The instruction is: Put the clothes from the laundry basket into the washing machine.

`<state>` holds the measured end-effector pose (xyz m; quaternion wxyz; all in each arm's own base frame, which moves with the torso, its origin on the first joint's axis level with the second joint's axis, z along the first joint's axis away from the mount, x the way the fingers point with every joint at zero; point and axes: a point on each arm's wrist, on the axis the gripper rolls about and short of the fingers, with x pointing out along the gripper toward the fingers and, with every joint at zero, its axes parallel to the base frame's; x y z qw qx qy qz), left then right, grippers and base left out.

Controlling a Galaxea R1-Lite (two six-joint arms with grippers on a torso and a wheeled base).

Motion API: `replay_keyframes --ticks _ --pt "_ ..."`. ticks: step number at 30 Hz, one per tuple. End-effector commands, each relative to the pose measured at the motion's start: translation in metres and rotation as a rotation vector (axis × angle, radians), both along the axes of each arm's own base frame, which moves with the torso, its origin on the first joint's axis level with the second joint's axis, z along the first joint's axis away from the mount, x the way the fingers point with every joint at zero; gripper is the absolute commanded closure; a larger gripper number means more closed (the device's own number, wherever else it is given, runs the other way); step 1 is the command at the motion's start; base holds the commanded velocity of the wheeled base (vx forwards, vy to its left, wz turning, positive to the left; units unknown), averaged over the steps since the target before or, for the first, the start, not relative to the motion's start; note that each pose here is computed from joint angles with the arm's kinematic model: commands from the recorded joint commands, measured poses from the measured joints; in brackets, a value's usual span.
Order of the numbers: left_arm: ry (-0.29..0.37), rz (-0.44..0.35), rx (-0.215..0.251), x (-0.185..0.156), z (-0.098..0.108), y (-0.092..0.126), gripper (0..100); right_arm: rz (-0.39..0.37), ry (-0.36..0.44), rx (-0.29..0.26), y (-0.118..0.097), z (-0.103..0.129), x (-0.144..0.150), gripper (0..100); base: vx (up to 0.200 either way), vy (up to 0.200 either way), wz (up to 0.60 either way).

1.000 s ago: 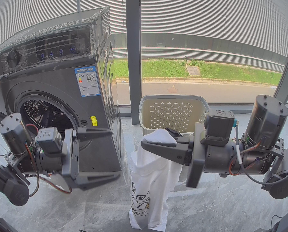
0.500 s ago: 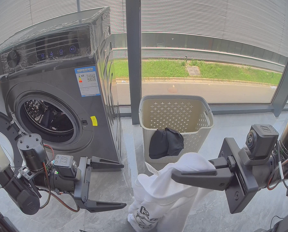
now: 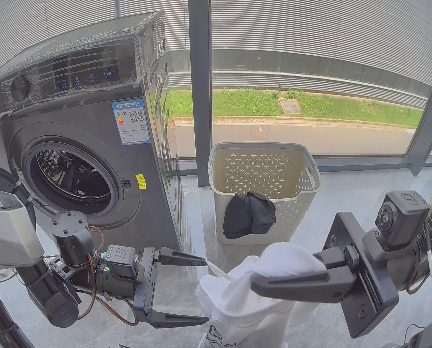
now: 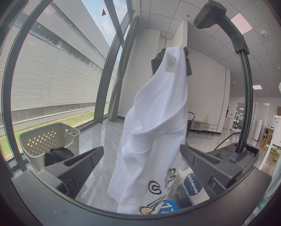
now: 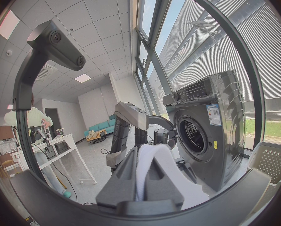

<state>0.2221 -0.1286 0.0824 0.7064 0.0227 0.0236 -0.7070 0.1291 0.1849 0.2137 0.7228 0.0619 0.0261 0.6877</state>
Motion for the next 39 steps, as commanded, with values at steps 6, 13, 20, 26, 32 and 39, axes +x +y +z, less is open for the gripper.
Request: replay_keyframes --ticks 6,13,20,26,32,39 --pt "0.036 -0.039 0.017 0.004 -0.017 -0.014 0 0.035 0.002 -0.002 0.011 0.0 -0.002 100 0.0 0.0 0.0" --pt "0.001 -0.036 0.0 0.01 -0.011 -0.017 0 0.032 0.017 -0.022 0.016 -0.005 0.002 100 0.0 0.0 0.0" --pt "-0.013 -0.029 -0.008 0.01 -0.007 -0.017 100 -0.008 0.025 -0.03 0.012 -0.008 0.011 100 0.0 0.0 0.0" --pt "-0.018 -0.03 -0.008 0.009 -0.006 -0.017 100 -0.031 0.023 -0.026 0.009 -0.007 0.016 100 0.0 0.0 0.0" --pt "-0.014 -0.033 -0.005 0.008 -0.008 -0.022 100 -0.026 0.015 -0.016 0.011 -0.004 0.016 100 0.0 0.0 0.0" --pt "-0.059 0.054 -0.036 0.018 0.009 -0.017 100 -0.187 0.044 -0.048 -0.009 -0.015 0.037 100 0.0 0.0 0.0"
